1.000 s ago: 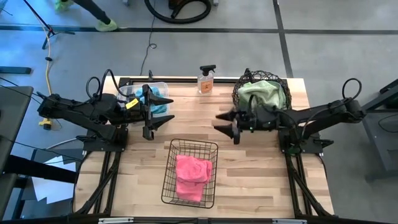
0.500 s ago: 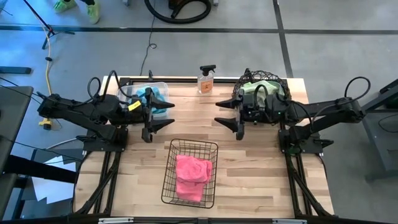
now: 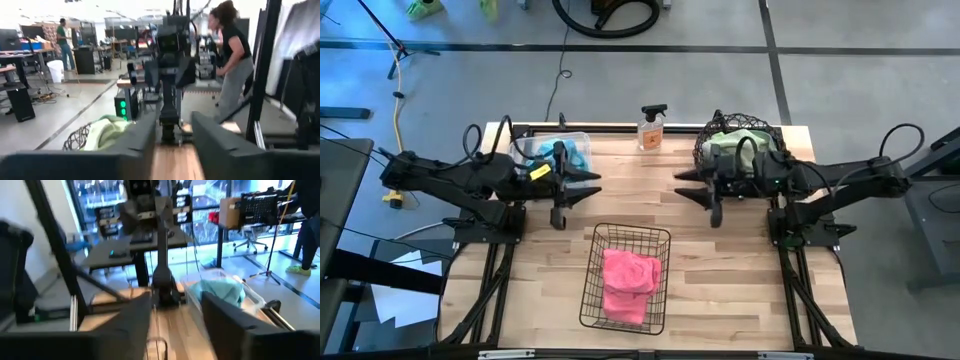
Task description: Sort microfiber towel by color & place in baskets
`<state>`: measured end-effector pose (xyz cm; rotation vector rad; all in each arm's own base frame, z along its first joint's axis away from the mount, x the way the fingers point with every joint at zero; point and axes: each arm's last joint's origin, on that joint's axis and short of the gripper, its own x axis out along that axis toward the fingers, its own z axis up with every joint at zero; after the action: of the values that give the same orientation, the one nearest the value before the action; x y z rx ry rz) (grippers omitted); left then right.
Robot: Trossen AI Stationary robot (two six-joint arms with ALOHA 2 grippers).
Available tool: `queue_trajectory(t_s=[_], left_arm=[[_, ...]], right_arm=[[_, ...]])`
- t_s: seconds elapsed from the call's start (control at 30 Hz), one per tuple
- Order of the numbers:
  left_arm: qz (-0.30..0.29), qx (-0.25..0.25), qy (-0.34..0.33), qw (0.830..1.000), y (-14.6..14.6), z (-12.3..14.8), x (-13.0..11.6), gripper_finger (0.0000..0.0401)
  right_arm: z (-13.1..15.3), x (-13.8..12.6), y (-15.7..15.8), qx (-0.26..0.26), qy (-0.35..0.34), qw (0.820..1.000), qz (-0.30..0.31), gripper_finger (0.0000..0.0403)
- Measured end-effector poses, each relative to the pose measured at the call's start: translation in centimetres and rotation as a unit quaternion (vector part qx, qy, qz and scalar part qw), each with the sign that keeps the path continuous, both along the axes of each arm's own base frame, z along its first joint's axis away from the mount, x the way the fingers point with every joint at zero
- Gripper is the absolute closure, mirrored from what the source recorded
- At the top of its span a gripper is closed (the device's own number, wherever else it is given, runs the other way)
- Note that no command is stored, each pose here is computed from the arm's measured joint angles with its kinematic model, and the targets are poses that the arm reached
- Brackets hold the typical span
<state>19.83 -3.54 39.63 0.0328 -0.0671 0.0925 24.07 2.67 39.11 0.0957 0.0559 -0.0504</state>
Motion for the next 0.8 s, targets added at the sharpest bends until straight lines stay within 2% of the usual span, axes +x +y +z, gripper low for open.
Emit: queue_trajectory(t_s=[0.1, 0.17, 0.27, 0.43, 0.63, 0.8], left_arm=[[-0.007, 0.008, 0.028, 1.000, 0.2, -0.5, -0.2, 0.0371], [-0.007, 0.002, 0.047, 0.999, 0.5, -0.8, -0.3, 0.0389], [-0.002, 0.010, 0.059, 0.998, 0.8, -1.0, -0.3, 0.0385], [-0.033, 0.013, 0.067, 0.997, 1.5, -2.0, -0.4, 0.0398], [-0.040, -0.025, 0.035, 0.998, 2.4, -5.6, -1.3, 0.0401], [-0.030, -0.062, -0.010, 0.998, 3.0, -9.0, -2.9, 0.0401]], right_arm=[[-0.2, -1.3, 0.0, -0.013, 0.037, 0.999, 0.006, 0.0336], [-0.2, -2.3, -0.1, -0.013, 0.056, 0.998, 0.006, 0.0385], [0.0, -3.8, -0.4, 0.001, 0.068, 0.998, 0.003, 0.0386], [0.6, -5.8, -0.6, 0.018, 0.063, 0.998, 0.001, 0.0399], [0.9, -6.9, -0.8, 0.031, 0.055, 0.998, 0.000, 0.0401], [-0.3, -7.3, -0.8, 0.055, 0.070, 0.996, 0.011, 0.0402]])
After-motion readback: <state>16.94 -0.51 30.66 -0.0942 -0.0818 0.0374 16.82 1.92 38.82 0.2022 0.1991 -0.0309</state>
